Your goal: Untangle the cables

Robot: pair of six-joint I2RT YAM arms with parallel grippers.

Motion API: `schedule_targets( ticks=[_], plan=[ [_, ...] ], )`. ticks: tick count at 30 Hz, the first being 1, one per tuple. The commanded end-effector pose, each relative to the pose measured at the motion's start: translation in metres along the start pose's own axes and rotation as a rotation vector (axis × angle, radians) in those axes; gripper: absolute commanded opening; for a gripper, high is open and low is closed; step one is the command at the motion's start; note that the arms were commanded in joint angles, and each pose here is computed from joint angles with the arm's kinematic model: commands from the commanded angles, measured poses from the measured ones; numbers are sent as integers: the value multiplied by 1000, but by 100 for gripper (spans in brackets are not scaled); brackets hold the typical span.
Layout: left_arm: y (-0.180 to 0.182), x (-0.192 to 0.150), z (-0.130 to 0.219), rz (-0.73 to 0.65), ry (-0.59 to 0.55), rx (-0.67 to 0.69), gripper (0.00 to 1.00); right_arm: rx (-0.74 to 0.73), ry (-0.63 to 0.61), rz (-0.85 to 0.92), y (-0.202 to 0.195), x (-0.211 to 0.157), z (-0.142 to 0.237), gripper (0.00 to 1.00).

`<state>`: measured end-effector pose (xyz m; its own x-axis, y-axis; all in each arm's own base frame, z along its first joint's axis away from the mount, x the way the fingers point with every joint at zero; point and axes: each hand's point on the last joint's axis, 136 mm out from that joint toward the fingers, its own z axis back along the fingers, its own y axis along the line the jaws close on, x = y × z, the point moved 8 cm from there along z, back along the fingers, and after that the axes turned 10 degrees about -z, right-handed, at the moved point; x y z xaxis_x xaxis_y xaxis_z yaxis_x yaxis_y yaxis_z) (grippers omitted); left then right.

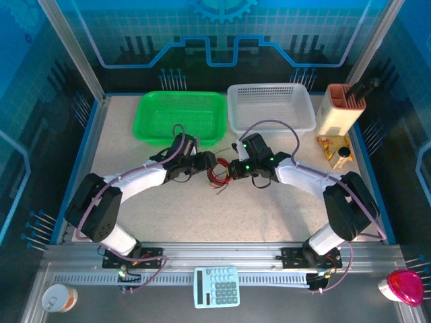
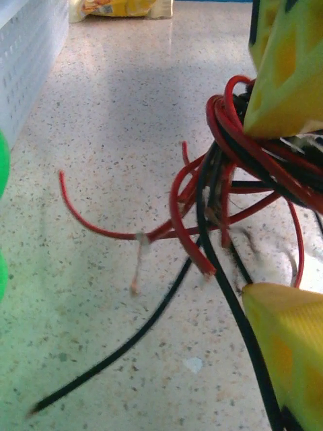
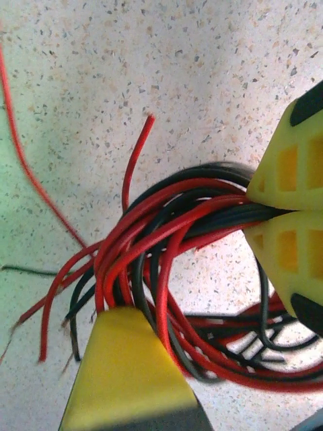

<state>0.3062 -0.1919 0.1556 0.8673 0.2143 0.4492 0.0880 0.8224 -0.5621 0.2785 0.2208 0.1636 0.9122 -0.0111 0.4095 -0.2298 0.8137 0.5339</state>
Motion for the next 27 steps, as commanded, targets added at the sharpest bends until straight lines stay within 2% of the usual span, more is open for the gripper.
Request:
schedule_targets(
  ticks=[1,6,9,11,15,18,19,21,22,25,27],
  plan=[
    [-5,0,-7,-10,18,-37,46,128,-50,70,28,10,19,0],
    [1,-3,-8,-13,26,-1,14,167,-78,72,31,10,28,0],
    [5,-5,-6,-19,26,26,4,214,-92,36,28,12,33,0],
    [8,-5,-4,-21,25,41,0,231,-109,14,22,13,35,0],
    [16,-6,1,-21,21,66,0,264,-132,-26,12,11,37,0],
    [19,-4,8,-15,10,57,0,222,-112,-19,4,7,30,0],
    [17,-2,11,-21,3,40,15,193,-101,-14,1,5,26,0],
    [13,1,20,-37,-20,28,57,134,-83,5,-4,0,19,0],
    [11,3,25,-44,-30,21,68,114,-76,13,-5,-2,17,0],
    [4,7,37,-73,-55,2,88,94,-67,32,-3,-5,13,0],
    [-1,10,42,-92,-63,-6,93,88,-63,49,2,-5,11,0]
  ],
)
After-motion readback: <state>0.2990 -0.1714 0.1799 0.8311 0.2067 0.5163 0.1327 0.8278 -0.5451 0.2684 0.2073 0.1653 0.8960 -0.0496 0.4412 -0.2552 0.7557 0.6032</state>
